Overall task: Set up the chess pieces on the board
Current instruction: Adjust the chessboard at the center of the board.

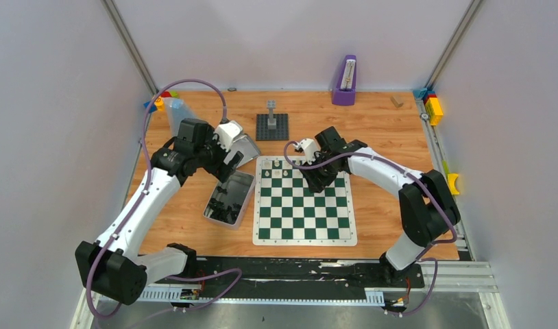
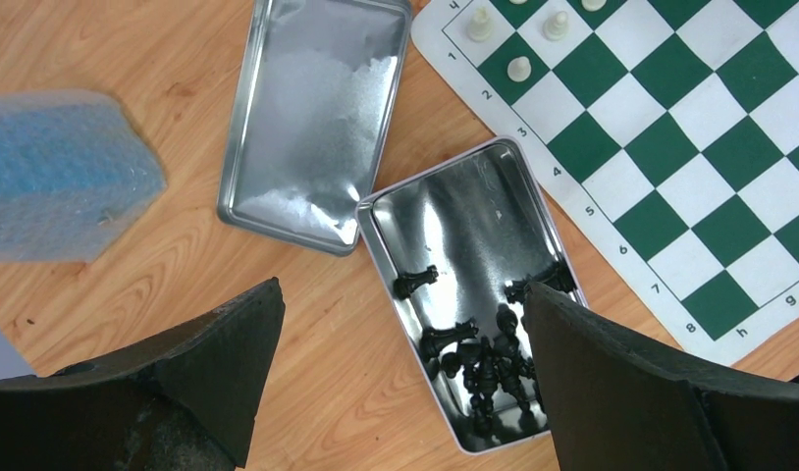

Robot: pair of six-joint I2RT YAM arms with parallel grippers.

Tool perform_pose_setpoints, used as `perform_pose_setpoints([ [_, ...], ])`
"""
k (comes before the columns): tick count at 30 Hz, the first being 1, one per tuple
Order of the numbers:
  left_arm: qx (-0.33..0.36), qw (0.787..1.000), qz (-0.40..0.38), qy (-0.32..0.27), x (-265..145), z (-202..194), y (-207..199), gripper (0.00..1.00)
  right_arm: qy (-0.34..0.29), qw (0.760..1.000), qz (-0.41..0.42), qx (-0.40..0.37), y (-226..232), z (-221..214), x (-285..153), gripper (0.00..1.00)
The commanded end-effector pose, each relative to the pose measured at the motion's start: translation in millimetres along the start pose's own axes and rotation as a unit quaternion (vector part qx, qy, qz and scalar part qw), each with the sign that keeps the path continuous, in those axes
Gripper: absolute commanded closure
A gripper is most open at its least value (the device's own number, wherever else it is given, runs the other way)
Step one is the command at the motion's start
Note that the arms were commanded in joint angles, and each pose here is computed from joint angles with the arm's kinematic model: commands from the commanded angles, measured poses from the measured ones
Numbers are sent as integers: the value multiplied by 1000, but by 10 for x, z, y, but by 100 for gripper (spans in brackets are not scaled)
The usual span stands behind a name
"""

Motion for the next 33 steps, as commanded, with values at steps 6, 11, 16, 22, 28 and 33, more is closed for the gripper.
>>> perform_pose_setpoints([
  [6,0,1000,1,-24,-28,46,10,0,-15,1000,-9,1,-149,160,177,58],
  [11,1,1000,-5,-18,5,35,8,0,-14,1000,-10,5,-216,172,232,60],
  [16,3,1000,-10,-10,41,10,5,0,-11,1000,-7,8,-247,179,275,62],
  [22,6,1000,-7,-10,33,14,14,0,-7,1000,0,9,-255,198,326,69],
  [28,6,1000,-6,-9,33,13,15,0,-2,1000,-5,9,-271,192,351,81],
  [33,7,1000,-2,-13,11,34,25,0,-17,1000,-18,9,-290,257,208,93],
])
Point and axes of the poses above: each gripper's point midway between its finger pads, its own x axis out along the fingers, its own y axis along the line the jaws close on, z = x × y, the point moved 10 cm from there along -x, back along the fingers, and after that the axes turned 14 degrees about x, right-handed, at the moved point
